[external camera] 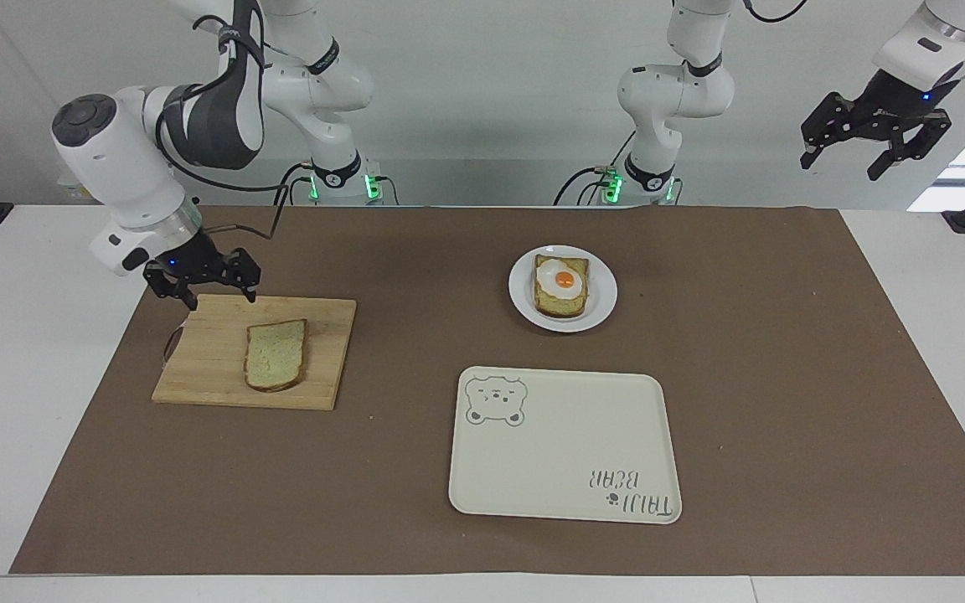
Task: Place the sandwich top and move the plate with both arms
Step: 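Reach the right gripper to the bread slice on the wooden board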
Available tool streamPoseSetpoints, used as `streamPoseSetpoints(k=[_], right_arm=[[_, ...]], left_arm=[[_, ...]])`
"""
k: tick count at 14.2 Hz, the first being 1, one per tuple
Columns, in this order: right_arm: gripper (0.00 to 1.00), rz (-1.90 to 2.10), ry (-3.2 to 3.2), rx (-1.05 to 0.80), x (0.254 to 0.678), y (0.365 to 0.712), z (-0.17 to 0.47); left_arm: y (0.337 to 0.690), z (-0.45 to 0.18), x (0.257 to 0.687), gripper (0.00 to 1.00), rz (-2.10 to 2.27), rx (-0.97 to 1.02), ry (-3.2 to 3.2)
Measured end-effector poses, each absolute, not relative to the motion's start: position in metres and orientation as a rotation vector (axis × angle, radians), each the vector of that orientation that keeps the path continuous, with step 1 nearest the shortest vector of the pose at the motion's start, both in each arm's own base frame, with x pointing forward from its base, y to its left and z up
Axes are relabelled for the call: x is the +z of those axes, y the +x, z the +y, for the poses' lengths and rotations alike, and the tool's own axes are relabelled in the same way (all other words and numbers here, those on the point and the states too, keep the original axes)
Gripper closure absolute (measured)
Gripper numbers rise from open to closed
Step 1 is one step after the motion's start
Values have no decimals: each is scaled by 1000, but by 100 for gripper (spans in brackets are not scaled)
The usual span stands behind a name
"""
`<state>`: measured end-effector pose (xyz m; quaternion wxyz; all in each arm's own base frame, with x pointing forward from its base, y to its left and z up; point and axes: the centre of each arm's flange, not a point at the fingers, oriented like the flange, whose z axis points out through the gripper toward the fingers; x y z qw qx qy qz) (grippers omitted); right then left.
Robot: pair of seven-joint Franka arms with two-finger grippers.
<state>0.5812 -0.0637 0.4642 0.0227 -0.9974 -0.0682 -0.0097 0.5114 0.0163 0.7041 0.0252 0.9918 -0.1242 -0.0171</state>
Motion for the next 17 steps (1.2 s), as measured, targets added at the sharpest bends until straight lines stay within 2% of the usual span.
streamPoseSetpoints(k=[17], right_arm=[[0, -330, -3013, 11, 328, 581, -89]], left_arm=[[511, 16, 704, 0, -384, -53, 3067]])
